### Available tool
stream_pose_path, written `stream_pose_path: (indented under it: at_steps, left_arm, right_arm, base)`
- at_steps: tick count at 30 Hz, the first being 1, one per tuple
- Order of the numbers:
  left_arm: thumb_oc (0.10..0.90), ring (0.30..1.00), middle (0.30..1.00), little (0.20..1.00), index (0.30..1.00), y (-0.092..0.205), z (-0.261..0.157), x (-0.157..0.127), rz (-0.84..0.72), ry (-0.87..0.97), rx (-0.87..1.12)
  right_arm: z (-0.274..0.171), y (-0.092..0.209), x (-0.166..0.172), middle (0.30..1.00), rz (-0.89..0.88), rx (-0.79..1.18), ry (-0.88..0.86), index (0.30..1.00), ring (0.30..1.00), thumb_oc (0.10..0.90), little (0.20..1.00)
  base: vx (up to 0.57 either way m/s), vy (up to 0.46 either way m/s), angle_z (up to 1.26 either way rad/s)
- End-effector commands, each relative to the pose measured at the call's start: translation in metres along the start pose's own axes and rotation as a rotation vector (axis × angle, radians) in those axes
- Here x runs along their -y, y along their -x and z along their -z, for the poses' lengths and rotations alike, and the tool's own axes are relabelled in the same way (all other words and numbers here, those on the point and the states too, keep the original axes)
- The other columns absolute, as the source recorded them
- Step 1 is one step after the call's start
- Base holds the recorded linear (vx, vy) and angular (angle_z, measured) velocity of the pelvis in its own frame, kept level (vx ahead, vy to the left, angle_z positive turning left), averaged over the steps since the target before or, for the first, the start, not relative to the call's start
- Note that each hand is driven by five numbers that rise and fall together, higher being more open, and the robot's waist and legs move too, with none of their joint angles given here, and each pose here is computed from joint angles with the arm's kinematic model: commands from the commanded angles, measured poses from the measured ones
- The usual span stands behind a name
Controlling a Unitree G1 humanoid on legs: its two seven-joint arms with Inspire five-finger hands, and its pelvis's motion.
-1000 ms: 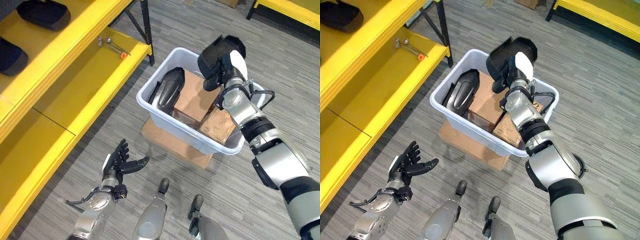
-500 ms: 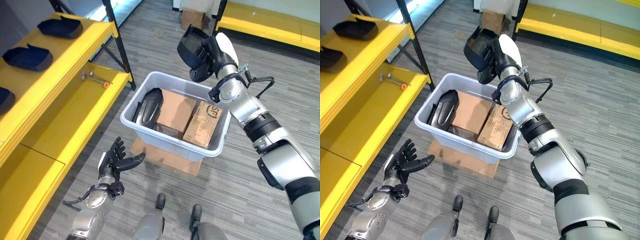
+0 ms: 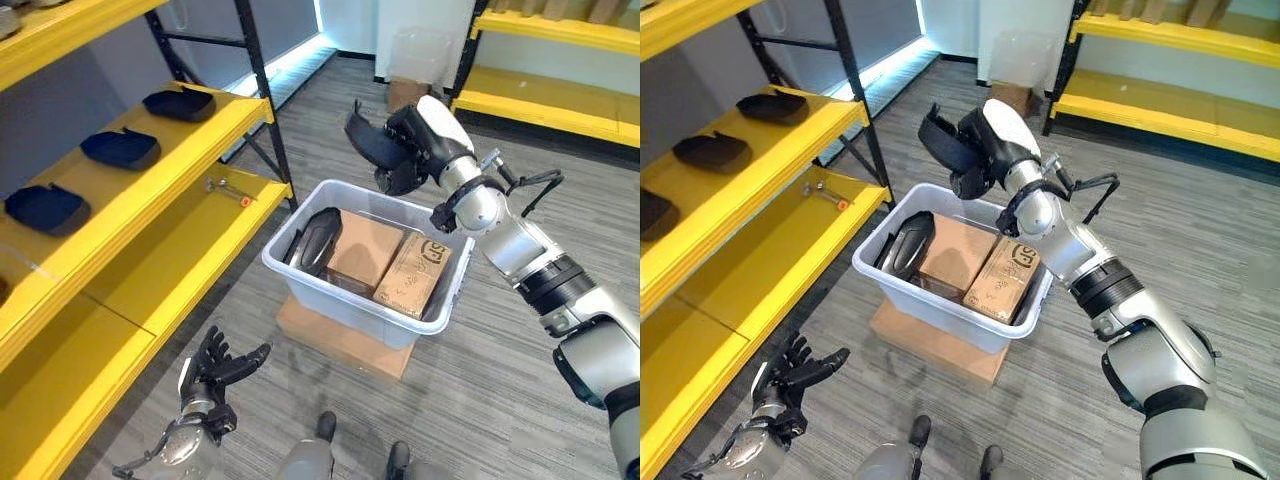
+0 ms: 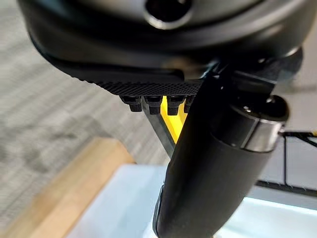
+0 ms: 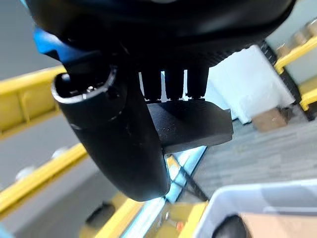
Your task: Move parts from the plastic box to the shelf.
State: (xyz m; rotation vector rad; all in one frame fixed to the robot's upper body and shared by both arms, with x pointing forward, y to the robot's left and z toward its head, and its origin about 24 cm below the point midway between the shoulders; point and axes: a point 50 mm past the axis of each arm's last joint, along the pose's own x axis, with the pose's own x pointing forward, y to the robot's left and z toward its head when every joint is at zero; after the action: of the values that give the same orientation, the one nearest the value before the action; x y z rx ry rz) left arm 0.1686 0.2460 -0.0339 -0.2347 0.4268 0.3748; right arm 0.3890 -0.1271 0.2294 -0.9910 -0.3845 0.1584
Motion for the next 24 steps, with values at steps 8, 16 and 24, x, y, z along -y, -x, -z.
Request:
stream_pose_path:
  at_steps: [8, 16, 24]
  left_arm:
    - [0.9, 1.0, 1.0, 1.0, 1.0, 0.0, -0.03, 0.01, 0.098, -0.027, 0.153]
    - [0.9, 1.0, 1.0, 1.0, 1.0, 0.003, -0.03, 0.023, 0.148, -0.005, 0.15]
    - [0.9, 1.0, 1.0, 1.0, 1.0, 0.003, -0.039, 0.01, 0.092, -0.054, 0.198]
  right_arm:
    - [-0.031, 0.001, 0.037, 0.3, 0.179, 0.198, 0.005, 0.3, 0.3, 0.4, 0.3]
    - [-0.031, 0.002, 0.05, 0.3, 0.226, 0.191, 0.012, 0.3, 0.3, 0.4, 0.3]
    - [-0.023, 0.008, 0.046, 0.3, 0.236, 0.17, -0.034, 0.3, 0.3, 0.4, 0.3]
  base:
    - [-0.12, -0.07, 0.94]
    - [-0.12, 0.154, 0.64]
    - [-0.03, 0.219, 0.45]
